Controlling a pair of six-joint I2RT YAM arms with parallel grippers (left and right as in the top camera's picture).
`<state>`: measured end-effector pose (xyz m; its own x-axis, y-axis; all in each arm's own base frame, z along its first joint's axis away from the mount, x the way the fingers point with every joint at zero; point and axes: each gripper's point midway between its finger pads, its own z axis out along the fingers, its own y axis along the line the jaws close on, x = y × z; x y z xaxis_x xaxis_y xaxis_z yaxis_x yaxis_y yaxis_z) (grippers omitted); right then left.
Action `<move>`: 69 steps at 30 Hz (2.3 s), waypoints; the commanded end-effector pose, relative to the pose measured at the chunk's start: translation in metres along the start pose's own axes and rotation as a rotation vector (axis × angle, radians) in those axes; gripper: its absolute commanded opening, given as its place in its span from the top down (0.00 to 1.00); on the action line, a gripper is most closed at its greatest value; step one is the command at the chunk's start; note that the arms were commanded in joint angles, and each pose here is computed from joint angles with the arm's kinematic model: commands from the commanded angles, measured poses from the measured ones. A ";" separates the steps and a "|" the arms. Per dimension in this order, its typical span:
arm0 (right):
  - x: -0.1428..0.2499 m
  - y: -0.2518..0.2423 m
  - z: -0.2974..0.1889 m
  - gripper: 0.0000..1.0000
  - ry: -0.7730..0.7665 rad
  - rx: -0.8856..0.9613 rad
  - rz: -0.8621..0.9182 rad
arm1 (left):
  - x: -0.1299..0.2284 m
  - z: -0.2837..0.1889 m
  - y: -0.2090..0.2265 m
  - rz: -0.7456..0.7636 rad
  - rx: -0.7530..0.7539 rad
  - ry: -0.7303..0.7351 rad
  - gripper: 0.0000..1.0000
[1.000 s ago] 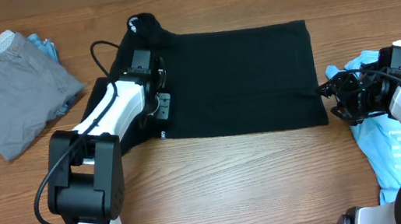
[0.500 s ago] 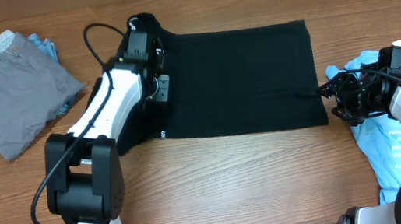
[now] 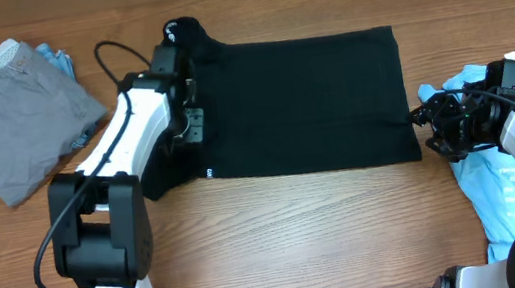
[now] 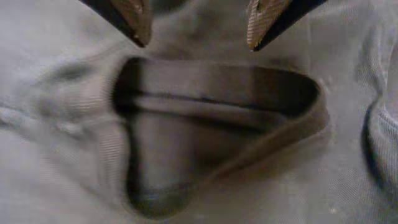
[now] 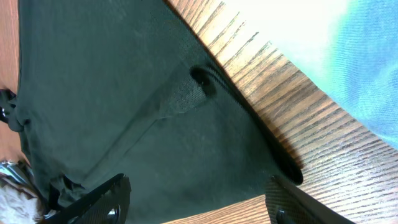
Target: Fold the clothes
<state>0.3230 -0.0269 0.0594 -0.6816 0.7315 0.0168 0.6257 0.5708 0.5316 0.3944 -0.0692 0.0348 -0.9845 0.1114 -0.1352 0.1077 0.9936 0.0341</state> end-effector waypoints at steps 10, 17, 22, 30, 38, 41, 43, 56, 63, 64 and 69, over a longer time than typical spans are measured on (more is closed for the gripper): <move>-0.007 0.005 -0.004 0.27 -0.022 0.002 -0.023 | 0.017 0.022 -0.001 -0.032 0.071 0.026 0.70; -0.006 0.004 -0.004 0.27 -0.018 0.004 -0.021 | -0.016 0.021 0.001 -0.032 0.061 -0.106 0.94; -0.005 0.004 -0.004 0.27 -0.016 0.005 -0.020 | -0.033 0.018 0.000 -0.034 0.068 -0.176 0.96; -0.005 0.004 -0.004 0.27 -0.016 0.005 -0.020 | -0.058 0.006 0.001 -0.119 0.092 -0.260 0.96; -0.004 0.003 -0.004 0.27 -0.013 0.007 -0.022 | -0.090 -0.048 -0.004 -0.115 0.172 -0.324 0.88; -0.004 0.003 -0.004 0.27 -0.013 0.007 -0.022 | -0.092 -0.070 -0.005 -0.113 0.178 -0.306 0.77; -0.004 0.003 -0.004 0.27 -0.013 0.007 -0.022 | -0.086 -0.076 -0.010 -0.107 0.192 -0.272 0.74; -0.005 0.004 -0.004 0.27 -0.016 0.005 -0.023 | -0.002 -0.007 -0.053 0.130 0.151 -0.037 0.96; -0.005 0.004 -0.004 0.27 -0.016 0.006 -0.023 | -0.020 0.017 -0.041 0.025 0.067 -0.160 0.96; -0.005 0.004 -0.004 0.27 -0.016 0.006 -0.023 | -0.025 0.016 -0.041 0.020 0.071 -0.182 0.96; -0.005 0.004 -0.004 0.27 -0.016 0.006 -0.023 | -0.061 -0.001 -0.063 0.035 0.174 -0.321 0.96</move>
<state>0.3198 -0.0277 0.0576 -0.6839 0.7293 0.0200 0.6311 0.5776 0.5178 0.4356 -0.1272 0.0258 -0.9090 0.1448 -0.3908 0.1861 0.9801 -0.0697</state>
